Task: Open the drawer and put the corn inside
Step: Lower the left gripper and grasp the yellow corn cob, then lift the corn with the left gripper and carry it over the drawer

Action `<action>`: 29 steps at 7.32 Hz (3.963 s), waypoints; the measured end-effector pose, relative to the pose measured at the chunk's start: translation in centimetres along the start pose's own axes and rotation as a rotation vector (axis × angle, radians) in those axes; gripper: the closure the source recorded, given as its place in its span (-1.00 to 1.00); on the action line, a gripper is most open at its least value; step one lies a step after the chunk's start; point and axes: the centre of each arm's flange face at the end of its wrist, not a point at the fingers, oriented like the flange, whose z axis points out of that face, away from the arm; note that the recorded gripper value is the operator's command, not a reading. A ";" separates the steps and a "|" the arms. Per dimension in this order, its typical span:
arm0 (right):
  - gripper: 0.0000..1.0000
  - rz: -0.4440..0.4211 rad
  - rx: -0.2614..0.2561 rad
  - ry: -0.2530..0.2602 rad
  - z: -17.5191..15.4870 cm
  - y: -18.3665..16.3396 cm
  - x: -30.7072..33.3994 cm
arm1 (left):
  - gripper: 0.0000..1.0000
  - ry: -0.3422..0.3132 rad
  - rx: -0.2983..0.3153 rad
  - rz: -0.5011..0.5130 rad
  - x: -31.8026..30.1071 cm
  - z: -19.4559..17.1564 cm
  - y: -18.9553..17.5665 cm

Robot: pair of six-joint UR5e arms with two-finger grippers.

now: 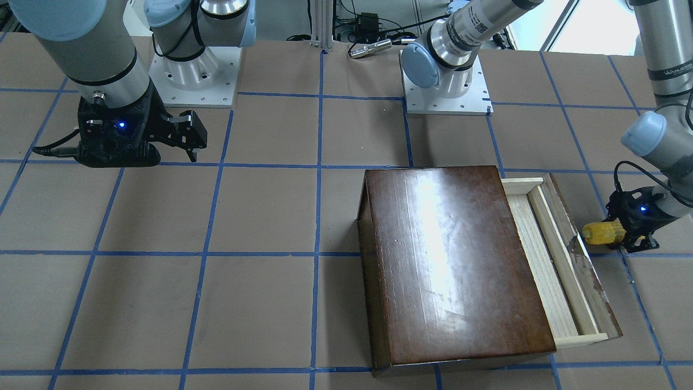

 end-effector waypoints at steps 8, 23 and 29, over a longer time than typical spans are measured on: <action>-1.00 0.000 0.000 0.000 0.0 0.0 0.0 | 1.00 -0.054 -0.050 -0.015 0.5 -7.0 -1.2; -1.00 0.000 0.000 0.000 0.0 0.0 0.0 | 1.00 -0.178 -0.005 -0.624 -2.4 -24.4 -28.9; -1.00 0.001 0.000 0.000 0.0 0.0 0.0 | 1.00 0.019 0.045 -1.437 -2.6 -21.1 -29.2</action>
